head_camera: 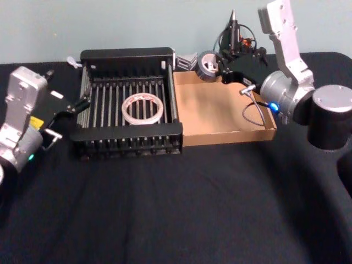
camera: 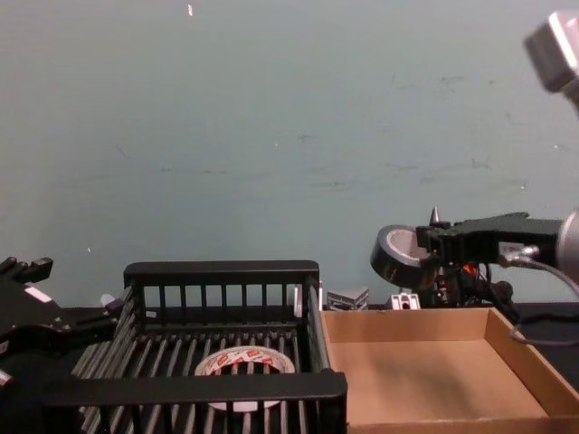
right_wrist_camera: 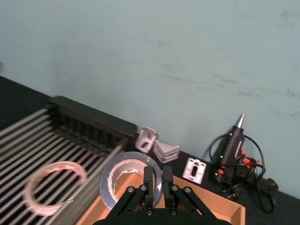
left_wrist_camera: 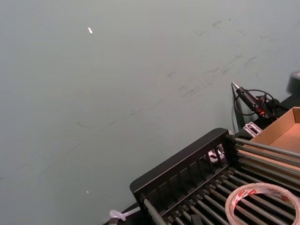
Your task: Pick up the white tape and place it into the black box , Pick up the silver tape and place it into the brown box.
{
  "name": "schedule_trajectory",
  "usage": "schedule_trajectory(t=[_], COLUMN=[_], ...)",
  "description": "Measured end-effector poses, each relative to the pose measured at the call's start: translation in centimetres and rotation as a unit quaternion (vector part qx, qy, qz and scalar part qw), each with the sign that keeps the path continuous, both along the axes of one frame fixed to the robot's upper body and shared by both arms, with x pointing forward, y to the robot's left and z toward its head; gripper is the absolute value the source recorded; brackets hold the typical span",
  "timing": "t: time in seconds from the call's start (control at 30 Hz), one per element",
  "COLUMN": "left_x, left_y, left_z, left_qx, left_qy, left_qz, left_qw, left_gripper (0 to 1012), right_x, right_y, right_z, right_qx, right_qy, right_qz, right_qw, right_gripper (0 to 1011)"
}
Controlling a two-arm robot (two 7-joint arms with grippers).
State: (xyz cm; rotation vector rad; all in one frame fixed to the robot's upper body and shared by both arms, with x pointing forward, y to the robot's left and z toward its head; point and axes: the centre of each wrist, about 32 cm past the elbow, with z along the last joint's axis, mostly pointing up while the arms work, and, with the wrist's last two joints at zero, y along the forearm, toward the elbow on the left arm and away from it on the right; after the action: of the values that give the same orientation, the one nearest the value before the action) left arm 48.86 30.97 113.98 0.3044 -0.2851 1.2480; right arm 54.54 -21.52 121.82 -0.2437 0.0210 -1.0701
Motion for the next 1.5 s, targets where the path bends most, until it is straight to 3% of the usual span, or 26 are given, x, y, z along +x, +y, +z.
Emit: schedule_trajectory(t=[0.3,0.73,1.33,1.5], left_x=[0.0,0.0,0.0,0.0], left_y=[0.0,0.0,0.0,0.0], left_z=[0.0,0.0,0.0,0.0], left_qx=[0.0,0.0,0.0,0.0], left_qy=[0.0,0.0,0.0,0.0], left_qz=[0.0,0.0,0.0,0.0], left_qw=[1.0,1.0,1.0,1.0], left_gripper=[1001,1001,1001,1001], right_x=[2.9,3.9,4.0,4.0], right_y=[1.4,1.8,1.8,1.8], right_z=[-2.0,-4.4,-4.8,-4.7], right_qx=[-0.023,-0.06,-0.07,-0.069], right_qy=[0.041,0.082,0.085,0.085], right_qz=[-0.036,-0.053,-0.053,-0.053], right_qw=[0.9982,0.9934,0.9925,0.9926], right_gripper=[129,129,131,254])
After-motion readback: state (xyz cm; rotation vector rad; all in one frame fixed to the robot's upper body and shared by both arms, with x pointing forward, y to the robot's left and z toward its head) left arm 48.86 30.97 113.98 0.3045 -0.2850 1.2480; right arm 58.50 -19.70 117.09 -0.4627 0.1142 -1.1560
